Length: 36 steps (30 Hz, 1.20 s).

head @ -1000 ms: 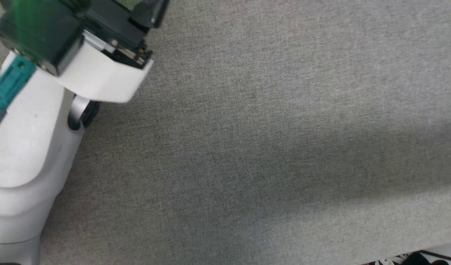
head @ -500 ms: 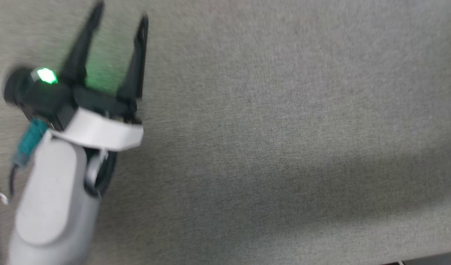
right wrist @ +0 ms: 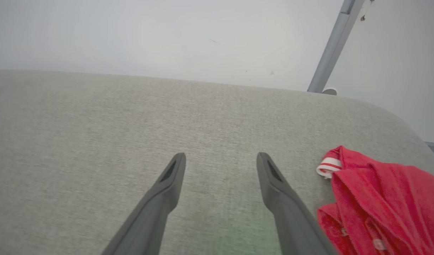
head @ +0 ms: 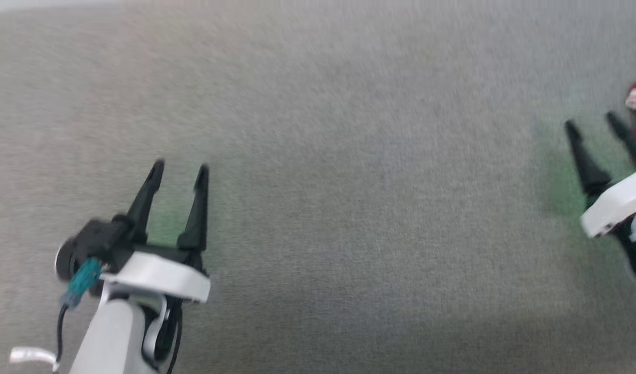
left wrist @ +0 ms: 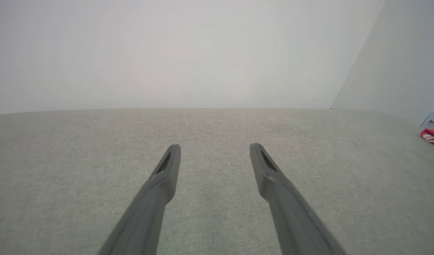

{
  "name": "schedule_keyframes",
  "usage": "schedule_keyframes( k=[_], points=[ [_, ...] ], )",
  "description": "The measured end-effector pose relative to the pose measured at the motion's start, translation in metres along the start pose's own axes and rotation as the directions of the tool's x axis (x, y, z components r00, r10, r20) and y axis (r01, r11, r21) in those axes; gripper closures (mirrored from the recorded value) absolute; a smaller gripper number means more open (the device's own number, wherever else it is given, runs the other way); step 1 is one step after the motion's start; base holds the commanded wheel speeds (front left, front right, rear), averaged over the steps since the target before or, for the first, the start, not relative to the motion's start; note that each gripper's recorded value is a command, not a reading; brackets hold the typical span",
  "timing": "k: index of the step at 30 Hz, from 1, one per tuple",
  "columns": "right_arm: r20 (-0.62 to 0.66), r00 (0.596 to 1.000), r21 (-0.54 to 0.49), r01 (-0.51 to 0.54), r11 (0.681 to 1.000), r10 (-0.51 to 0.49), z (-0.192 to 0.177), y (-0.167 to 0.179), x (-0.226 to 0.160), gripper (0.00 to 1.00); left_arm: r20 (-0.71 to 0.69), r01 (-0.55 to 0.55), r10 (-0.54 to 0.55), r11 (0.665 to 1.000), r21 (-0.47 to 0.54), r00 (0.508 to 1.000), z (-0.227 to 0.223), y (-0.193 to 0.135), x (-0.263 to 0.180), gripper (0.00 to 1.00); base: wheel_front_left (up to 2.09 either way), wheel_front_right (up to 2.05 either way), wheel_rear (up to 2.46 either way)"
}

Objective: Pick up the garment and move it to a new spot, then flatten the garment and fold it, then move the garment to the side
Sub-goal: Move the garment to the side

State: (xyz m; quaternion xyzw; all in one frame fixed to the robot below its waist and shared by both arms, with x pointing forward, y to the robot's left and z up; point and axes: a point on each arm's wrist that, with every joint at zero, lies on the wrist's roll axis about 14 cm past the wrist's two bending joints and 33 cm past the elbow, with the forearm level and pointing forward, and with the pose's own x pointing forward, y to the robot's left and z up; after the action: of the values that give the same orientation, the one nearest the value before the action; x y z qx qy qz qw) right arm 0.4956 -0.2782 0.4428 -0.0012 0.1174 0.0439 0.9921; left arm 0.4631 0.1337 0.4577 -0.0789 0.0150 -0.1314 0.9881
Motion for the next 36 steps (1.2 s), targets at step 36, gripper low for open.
schedule_keyframes(
  k=[36],
  points=[
    [0.333,0.943,0.124,-0.039,0.991,-0.005,0.058,0.054,-0.123,0.0,0.112,-0.241,0.243,0.97,-0.034,0.964,0.044,0.027,-0.154,0.0,0.0,0.0,0.0]
  ],
)
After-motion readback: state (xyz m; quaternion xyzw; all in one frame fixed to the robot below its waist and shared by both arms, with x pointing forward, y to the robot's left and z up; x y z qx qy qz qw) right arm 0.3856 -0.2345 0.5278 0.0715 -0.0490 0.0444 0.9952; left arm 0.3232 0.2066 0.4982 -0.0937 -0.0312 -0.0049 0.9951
